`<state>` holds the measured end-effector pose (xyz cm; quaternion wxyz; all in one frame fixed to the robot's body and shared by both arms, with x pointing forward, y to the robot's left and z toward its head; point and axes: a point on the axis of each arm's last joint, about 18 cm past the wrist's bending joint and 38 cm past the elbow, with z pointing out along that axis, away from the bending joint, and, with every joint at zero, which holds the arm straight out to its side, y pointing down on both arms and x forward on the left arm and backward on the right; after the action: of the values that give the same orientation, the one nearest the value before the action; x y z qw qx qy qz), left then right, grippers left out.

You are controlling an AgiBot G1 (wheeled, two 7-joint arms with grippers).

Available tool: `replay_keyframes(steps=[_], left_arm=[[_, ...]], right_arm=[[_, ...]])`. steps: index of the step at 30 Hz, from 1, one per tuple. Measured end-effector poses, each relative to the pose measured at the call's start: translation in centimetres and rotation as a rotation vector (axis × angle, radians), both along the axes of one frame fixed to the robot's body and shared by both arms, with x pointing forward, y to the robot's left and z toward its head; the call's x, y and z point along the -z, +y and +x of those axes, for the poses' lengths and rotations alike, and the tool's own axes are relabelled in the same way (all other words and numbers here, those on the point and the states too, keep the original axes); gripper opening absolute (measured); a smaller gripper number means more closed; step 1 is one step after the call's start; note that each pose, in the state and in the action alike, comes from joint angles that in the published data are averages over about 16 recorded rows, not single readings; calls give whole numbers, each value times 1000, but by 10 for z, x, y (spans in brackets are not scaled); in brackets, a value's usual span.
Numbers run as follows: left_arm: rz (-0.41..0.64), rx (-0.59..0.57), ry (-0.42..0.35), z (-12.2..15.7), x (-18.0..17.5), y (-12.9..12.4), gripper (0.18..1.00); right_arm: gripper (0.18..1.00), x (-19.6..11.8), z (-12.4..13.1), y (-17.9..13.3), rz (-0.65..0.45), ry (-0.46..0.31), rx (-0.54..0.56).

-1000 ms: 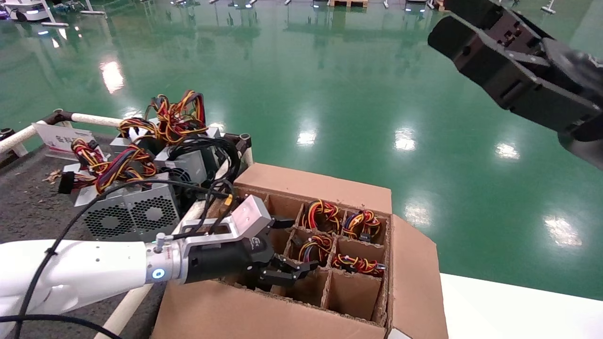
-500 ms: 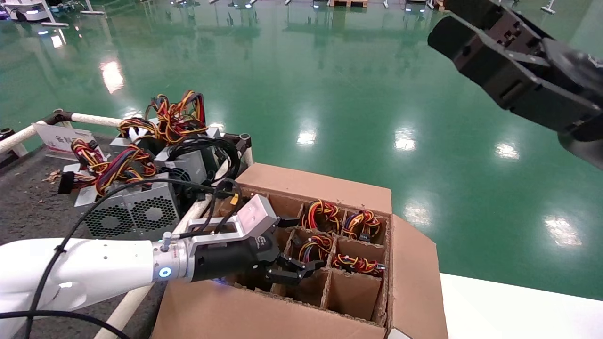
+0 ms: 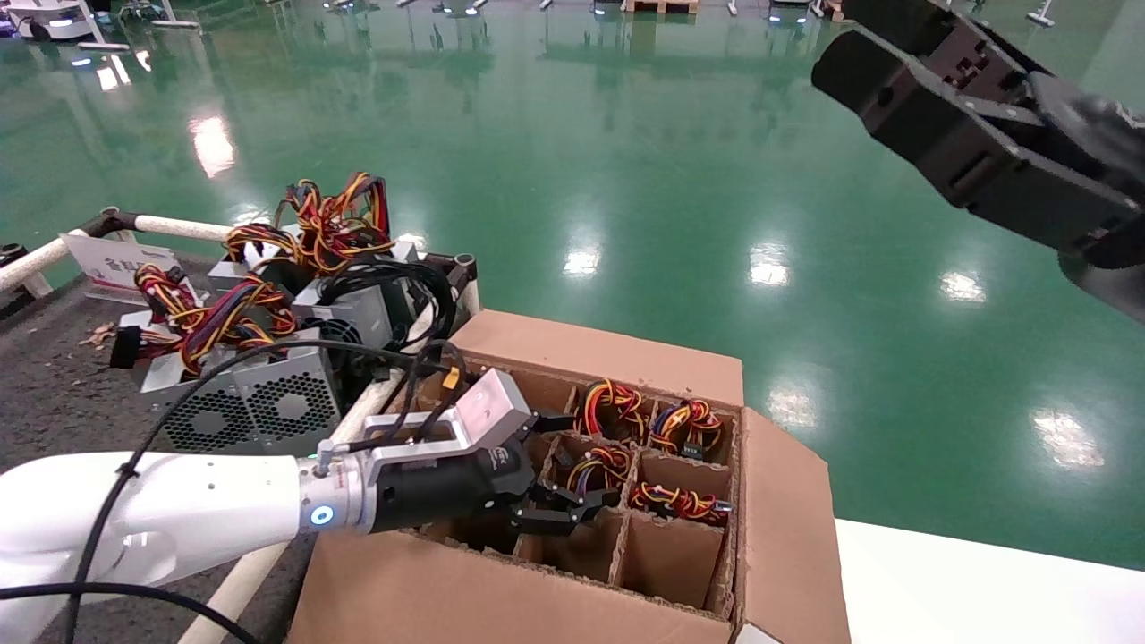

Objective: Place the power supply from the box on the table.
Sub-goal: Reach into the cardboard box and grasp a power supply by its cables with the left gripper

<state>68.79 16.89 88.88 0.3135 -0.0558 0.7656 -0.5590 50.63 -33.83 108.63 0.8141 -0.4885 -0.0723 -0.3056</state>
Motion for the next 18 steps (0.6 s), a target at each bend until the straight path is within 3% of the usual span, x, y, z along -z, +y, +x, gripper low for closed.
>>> replay_keyframes(steps=[8, 18], left_arm=[[1, -4, 0, 3, 1, -1, 906], [5, -9, 6, 6, 5, -1, 711]], right_arm=[[998, 0, 0, 0, 0, 0, 0], [998, 0, 0, 0, 0, 0, 0]])
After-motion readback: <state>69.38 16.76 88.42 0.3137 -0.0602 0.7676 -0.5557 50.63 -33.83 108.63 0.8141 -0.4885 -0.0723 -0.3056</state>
